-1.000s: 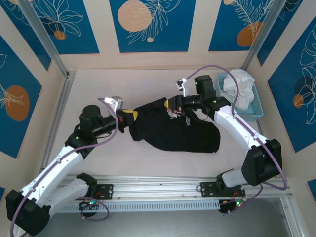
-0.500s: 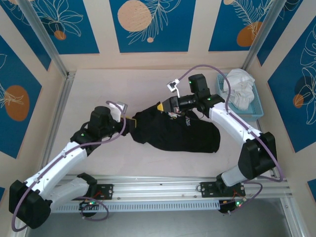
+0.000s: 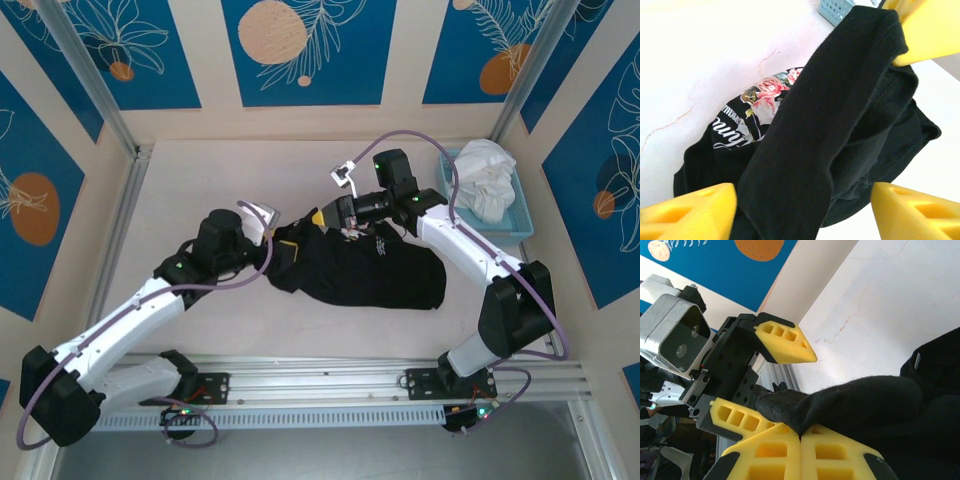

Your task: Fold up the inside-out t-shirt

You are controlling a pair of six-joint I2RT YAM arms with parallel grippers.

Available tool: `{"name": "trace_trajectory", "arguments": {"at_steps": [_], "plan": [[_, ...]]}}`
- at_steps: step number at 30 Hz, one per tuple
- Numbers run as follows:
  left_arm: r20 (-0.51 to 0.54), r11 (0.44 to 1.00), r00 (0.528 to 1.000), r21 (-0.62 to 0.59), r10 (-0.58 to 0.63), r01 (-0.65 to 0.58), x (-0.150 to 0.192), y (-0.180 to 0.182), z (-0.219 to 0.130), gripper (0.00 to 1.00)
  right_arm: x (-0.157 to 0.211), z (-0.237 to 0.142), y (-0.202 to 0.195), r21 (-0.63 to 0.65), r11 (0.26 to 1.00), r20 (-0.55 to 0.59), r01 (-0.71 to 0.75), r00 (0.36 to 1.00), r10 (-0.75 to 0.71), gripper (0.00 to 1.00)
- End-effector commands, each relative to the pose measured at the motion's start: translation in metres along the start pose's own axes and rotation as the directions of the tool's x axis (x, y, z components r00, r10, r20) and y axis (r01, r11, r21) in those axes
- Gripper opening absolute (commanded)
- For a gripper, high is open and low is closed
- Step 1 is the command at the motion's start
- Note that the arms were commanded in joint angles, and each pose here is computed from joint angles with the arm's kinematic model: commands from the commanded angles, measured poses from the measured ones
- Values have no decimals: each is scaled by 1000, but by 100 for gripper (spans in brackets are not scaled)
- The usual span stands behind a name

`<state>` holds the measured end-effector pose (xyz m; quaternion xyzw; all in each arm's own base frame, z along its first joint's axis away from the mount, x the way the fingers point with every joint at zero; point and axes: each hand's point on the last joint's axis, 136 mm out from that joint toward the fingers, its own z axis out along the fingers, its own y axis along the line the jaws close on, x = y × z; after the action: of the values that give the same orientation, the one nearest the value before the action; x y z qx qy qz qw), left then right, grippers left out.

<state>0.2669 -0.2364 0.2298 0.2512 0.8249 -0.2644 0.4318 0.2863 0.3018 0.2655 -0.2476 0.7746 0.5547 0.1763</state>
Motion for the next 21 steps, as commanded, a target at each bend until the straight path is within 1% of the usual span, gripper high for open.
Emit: {"name": "trace_trajectory", "arguments": {"at_steps": [1,5,7,8,10,11,12,14,15,17,21], "plan": [[61,999,998,14,32,-33,-27,-7,1,60,1,1,9,-32,999,-22,24,999,-24,0],[20,999,999,-33,44,-43,-28,3,13,28,6,-2,11,-26,999,-34,41,999,-42,0],[10,998,999,-45,34,-34,-29,5,16,11,9,-4,9,-4,998,-42,58,997,-58,0],[12,999,1000,-46,22,-22,-30,6,16,1,11,-5,5,33,997,-55,65,996,-63,0],[21,1000,1000,-29,-9,9,-36,2,12,0,15,-8,-11,149,986,-92,70,994,-56,0],[19,1000,999,2,-26,26,-38,-2,11,0,16,-10,-23,232,970,-107,69,993,-45,0],[14,998,999,42,-47,47,-41,-9,9,0,14,-14,-37,322,944,-111,66,993,-31,0],[4,988,996,126,-88,87,-44,-24,7,0,7,-19,-59,445,894,-97,55,995,-12,1],[0,981,994,163,-110,109,-45,-30,5,0,3,-17,-64,471,881,-85,47,996,-8,4],[6,967,989,210,-151,146,-49,-38,2,0,-6,-11,-69,472,881,-62,28,998,1,6],[30,953,974,217,-224,213,-55,-35,0,0,-17,2,-70,464,885,-59,33,998,-6,12]]}}
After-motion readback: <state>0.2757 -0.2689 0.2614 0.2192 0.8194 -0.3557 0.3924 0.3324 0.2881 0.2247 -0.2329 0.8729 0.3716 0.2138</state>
